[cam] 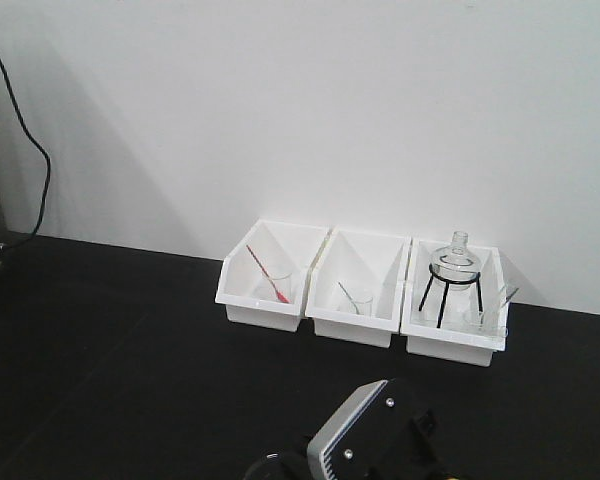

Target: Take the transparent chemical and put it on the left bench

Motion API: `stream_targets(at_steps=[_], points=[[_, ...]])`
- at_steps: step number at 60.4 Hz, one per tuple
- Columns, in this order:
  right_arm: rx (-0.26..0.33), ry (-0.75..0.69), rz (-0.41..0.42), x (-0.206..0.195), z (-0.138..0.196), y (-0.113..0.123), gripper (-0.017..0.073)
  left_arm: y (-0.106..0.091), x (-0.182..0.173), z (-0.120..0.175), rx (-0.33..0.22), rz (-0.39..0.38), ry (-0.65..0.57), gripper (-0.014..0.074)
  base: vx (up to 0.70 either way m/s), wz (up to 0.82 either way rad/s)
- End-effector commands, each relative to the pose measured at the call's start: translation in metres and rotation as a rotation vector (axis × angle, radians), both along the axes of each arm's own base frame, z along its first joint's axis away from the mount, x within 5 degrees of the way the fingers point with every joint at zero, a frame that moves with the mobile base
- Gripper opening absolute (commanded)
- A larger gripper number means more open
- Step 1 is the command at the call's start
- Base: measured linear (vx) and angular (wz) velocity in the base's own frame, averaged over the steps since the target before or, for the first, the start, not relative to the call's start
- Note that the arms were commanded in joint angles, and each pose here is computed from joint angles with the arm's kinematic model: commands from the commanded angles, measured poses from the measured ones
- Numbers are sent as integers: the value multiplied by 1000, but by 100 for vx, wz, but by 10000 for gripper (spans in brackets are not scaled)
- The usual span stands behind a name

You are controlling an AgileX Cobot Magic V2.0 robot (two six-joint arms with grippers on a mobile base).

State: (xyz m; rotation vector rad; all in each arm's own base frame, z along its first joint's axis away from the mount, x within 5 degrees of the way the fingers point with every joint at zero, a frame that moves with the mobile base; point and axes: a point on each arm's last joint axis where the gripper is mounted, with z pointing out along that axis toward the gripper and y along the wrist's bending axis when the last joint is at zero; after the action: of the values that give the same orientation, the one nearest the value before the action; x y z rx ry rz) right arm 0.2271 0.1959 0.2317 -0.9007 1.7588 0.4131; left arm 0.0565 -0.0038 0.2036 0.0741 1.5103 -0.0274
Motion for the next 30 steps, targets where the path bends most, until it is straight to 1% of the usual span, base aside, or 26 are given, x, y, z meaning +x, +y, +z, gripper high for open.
stream_targets(at_steps=[1, 5, 11, 15, 19, 23, 29, 30], points=[[92, -91, 23, 4, 20, 7, 238, 0, -1, 3, -14, -1, -81, -3, 0, 0], [103, -69, 7, 5, 18, 6, 329, 0, -1, 3, -14, -1, -81, -3, 0, 0], [158, -14, -48, 6, 19, 4, 455, 0, -1, 3, -14, -1, -81, -3, 0, 0], [184, -5, -71, 6, 22, 3, 505, 0, -1, 3, -14, -1, -81, -3, 0, 0], [201, -12, -79, 4, 29, 0, 514, 0, -1, 3, -14, -1, -81, -3, 0, 0], [200, -24, -80, -1, 38, -5, 511, 0, -1, 3, -14, -1, -81, -3, 0, 0], [191, -37, -95, -16, 60, -18, 502, 0, -1, 3, -14, -1, -81, -3, 0, 0], [197, -45, -97, -19, 66, -22, 501, 0, -1, 3, -14, -1, -81, -3, 0, 0]])
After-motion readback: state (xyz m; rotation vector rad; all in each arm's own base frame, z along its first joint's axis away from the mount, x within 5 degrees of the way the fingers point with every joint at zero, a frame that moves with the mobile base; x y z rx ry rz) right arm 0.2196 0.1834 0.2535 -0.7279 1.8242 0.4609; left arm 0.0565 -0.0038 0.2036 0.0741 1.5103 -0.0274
